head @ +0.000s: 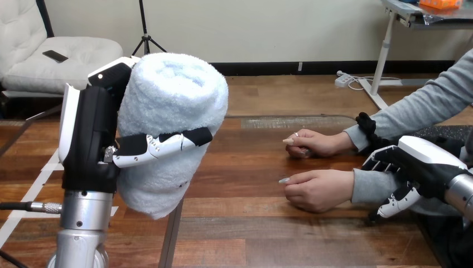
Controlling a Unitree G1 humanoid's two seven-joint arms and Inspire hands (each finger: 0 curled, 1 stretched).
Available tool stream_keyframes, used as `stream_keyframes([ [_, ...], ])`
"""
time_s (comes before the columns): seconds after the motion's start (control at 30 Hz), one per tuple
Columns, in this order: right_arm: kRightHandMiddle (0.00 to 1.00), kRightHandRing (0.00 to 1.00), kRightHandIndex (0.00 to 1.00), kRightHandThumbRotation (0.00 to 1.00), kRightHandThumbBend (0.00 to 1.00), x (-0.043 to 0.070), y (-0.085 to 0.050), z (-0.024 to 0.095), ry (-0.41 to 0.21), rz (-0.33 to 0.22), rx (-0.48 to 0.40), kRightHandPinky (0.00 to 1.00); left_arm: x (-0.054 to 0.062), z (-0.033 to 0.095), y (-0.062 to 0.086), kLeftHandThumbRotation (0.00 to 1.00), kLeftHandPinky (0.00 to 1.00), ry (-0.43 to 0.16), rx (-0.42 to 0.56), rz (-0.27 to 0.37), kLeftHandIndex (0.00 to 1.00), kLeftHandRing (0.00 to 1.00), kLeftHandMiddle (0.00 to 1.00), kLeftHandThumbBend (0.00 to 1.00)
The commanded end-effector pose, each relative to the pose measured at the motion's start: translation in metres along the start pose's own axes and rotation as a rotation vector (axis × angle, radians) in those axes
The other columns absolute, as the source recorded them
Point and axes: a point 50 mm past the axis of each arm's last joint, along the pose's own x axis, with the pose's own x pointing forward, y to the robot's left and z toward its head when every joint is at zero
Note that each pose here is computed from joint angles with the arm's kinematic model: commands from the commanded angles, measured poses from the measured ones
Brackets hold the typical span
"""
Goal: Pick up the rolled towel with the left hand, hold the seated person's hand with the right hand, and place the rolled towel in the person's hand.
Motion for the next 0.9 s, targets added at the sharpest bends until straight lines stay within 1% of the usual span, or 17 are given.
stream_keyframes([
  [0.0, 0.62, 0.59, 0.61, 0.04, 0.98, 0.008, -0.020, 0.016, -0.073, -0.095, -0.036, 0.55, 0.013, 0.010, 0.005, 0.00, 0.26, -0.089, 0.004, 0.028, 0.40, 0.30, 0.35, 0.75],
  [0.2, 0.59, 0.55, 0.58, 0.03, 0.97, 0.009, -0.016, 0.019, -0.098, -0.126, -0.044, 0.51, 0.013, 0.009, 0.005, 0.00, 0.26, -0.087, -0.003, 0.028, 0.40, 0.30, 0.36, 0.75],
  [0.3, 0.57, 0.53, 0.57, 0.02, 0.97, 0.009, -0.014, 0.020, -0.102, -0.134, -0.041, 0.50, 0.014, 0.010, 0.004, 0.00, 0.26, -0.088, -0.001, 0.027, 0.40, 0.30, 0.36, 0.75],
  [0.67, 0.51, 0.47, 0.52, 0.02, 0.93, 0.012, -0.011, 0.023, -0.111, -0.135, -0.035, 0.43, 0.014, 0.011, 0.004, 0.00, 0.26, -0.092, 0.004, 0.031, 0.40, 0.30, 0.36, 0.75],
  [0.87, 0.49, 0.45, 0.50, 0.02, 0.92, 0.013, -0.010, 0.025, -0.120, -0.131, -0.037, 0.41, 0.014, 0.010, 0.004, 0.00, 0.26, -0.090, -0.003, 0.029, 0.40, 0.30, 0.36, 0.75],
])
